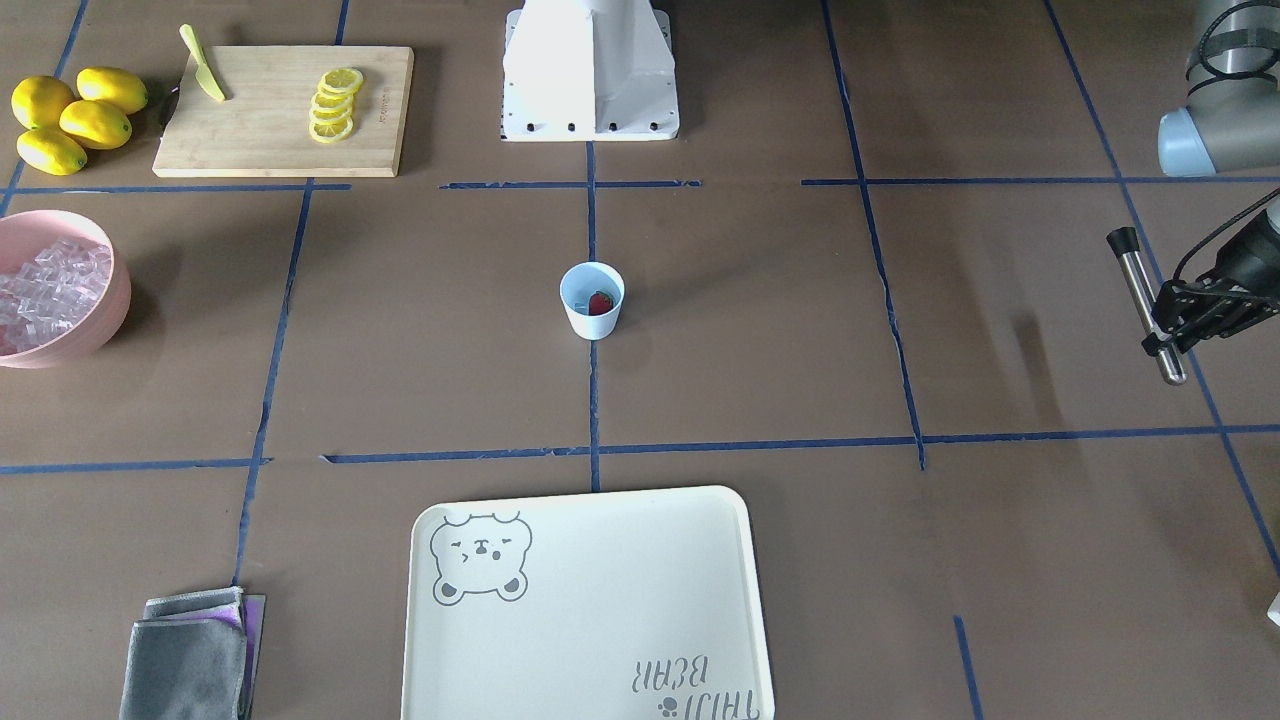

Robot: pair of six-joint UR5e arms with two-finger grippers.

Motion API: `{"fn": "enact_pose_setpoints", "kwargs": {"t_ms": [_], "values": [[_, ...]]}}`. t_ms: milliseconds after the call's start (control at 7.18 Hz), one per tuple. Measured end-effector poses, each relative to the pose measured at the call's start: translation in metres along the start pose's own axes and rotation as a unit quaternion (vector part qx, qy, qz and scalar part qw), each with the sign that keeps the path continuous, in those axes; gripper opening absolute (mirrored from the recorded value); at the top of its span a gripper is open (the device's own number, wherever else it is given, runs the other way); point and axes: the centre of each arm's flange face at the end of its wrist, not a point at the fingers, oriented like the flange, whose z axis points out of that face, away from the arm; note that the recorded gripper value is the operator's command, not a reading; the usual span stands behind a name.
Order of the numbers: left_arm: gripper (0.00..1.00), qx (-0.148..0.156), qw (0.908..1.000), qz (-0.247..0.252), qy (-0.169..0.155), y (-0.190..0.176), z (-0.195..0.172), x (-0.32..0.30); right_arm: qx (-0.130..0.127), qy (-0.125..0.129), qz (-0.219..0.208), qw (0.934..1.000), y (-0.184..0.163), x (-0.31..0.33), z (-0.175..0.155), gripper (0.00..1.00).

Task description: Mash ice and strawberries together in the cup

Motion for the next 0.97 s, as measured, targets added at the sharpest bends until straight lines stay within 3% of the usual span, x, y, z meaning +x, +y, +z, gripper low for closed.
{"fn": "enact_pose_setpoints", "kwargs": {"t_ms": [418,974], "values": [[0.00,-0.016,0.9992,-0.004,-0.036,0.012,0.024,-0.038,0.000,0.001,-0.002,1.0000,-0.002,-0.001,0.000,1.00],[0.00,-0.039,0.9984,-0.004,-0.042,0.024,0.047,-0.038,0.001,0.001,-0.004,1.0000,-0.004,-0.003,-0.001,1.00]]}}
